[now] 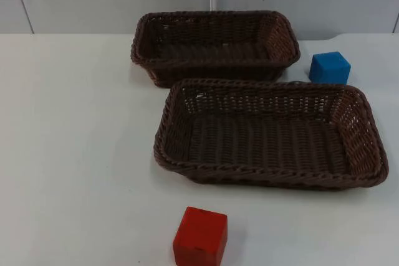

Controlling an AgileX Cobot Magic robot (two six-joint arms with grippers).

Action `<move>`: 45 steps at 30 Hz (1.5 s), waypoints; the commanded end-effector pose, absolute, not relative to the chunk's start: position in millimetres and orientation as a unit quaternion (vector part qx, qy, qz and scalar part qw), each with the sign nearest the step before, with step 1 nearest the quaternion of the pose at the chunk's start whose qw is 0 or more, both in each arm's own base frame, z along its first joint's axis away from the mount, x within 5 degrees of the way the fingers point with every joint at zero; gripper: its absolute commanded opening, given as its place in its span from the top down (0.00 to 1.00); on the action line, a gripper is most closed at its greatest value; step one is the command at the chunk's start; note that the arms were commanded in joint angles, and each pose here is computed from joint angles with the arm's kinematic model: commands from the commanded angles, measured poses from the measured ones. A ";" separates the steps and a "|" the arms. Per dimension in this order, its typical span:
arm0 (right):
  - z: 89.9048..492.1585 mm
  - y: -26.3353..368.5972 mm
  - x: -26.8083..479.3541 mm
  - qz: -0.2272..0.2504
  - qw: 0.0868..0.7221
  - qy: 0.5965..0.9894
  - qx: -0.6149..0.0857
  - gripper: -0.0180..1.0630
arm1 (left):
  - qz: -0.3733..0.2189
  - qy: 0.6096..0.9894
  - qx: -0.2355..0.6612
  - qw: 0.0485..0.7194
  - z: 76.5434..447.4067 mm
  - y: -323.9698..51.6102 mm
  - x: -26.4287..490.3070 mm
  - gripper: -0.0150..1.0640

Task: Pick up one cube with the left hand and place it into the upper basket. Pick up one cube with the right hand and place it into the lower basket.

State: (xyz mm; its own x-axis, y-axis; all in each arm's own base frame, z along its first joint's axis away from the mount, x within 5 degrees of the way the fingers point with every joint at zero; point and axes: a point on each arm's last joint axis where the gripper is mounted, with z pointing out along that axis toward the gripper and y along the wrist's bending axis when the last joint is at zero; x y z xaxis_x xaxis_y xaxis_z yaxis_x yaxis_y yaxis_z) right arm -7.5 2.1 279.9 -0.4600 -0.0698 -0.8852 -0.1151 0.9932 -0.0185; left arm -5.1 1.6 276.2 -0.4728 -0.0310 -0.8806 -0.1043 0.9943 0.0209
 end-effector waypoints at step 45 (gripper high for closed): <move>280.3 1.9 -7.7 0.009 0.521 0.851 -0.066 0.01 | 0.026 0.858 -0.035 0.512 274.5 0.5 -5.0 0.01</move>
